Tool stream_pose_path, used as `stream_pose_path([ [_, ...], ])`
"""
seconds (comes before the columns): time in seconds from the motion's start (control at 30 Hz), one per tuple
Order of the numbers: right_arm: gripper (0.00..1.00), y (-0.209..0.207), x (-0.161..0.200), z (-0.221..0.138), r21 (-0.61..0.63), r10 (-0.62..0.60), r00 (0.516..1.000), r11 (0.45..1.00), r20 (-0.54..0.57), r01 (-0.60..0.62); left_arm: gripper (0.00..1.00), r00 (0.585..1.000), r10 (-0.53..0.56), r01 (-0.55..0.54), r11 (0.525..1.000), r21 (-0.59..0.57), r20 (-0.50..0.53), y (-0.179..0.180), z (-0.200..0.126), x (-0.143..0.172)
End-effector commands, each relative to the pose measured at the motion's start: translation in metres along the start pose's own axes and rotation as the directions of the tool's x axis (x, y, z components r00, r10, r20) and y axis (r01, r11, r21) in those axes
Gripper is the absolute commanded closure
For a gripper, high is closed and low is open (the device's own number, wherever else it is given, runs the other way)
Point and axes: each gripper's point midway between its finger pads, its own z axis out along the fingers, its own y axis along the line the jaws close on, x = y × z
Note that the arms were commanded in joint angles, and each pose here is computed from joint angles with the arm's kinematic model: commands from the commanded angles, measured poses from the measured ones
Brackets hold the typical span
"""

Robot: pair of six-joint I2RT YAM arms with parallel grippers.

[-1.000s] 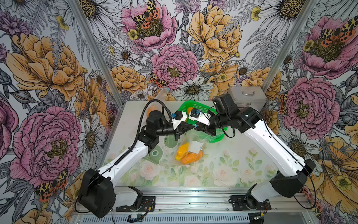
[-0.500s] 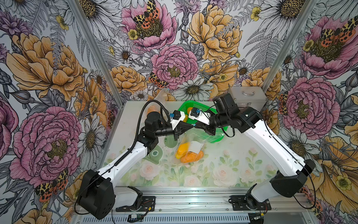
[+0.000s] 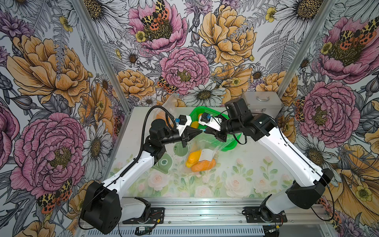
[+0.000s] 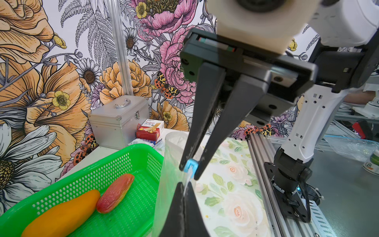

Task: Place the mango in a zip-top bag and seal the zipper
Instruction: Zip the zipper on the zipper food storage bag.

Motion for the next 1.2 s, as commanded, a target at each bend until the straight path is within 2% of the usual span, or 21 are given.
stream_pose_path([
  [0.0,1.00,-0.006,0.024,-0.030,0.098,0.003,0.995,0.995,-0.104,0.007,1.00,1.000,0.004,-0.002,0.997,-0.081,0.023,0.015,-0.020,-0.007],
  [0.2,1.00,-0.008,0.033,-0.033,0.122,0.007,0.989,0.992,-0.146,0.011,1.00,1.000,0.003,0.001,0.991,-0.133,0.030,0.025,-0.031,-0.008],
  [0.37,1.00,-0.006,0.041,-0.034,0.127,0.014,0.986,0.992,-0.164,0.007,1.00,0.999,-0.002,0.012,0.971,-0.240,0.044,0.044,-0.051,-0.010],
  [0.63,1.00,-0.004,0.048,-0.040,0.140,0.033,0.985,0.990,-0.170,-0.009,1.00,0.997,-0.007,0.042,0.896,-0.441,0.080,0.080,-0.093,-0.017],
  [0.93,1.00,0.001,0.054,-0.049,0.156,0.047,0.985,0.988,-0.168,-0.021,1.00,0.985,-0.035,0.136,0.753,-0.643,0.168,0.121,-0.149,-0.026],
  [1.07,1.00,0.002,0.060,-0.048,0.159,0.059,0.982,0.987,-0.181,-0.030,1.00,0.984,-0.034,0.146,0.728,-0.670,0.177,0.130,-0.162,-0.025],
  [1.17,1.00,0.003,0.063,-0.045,0.154,0.064,0.980,0.988,-0.190,-0.035,1.00,0.983,-0.041,0.149,0.741,-0.655,0.178,0.130,-0.162,-0.023],
])
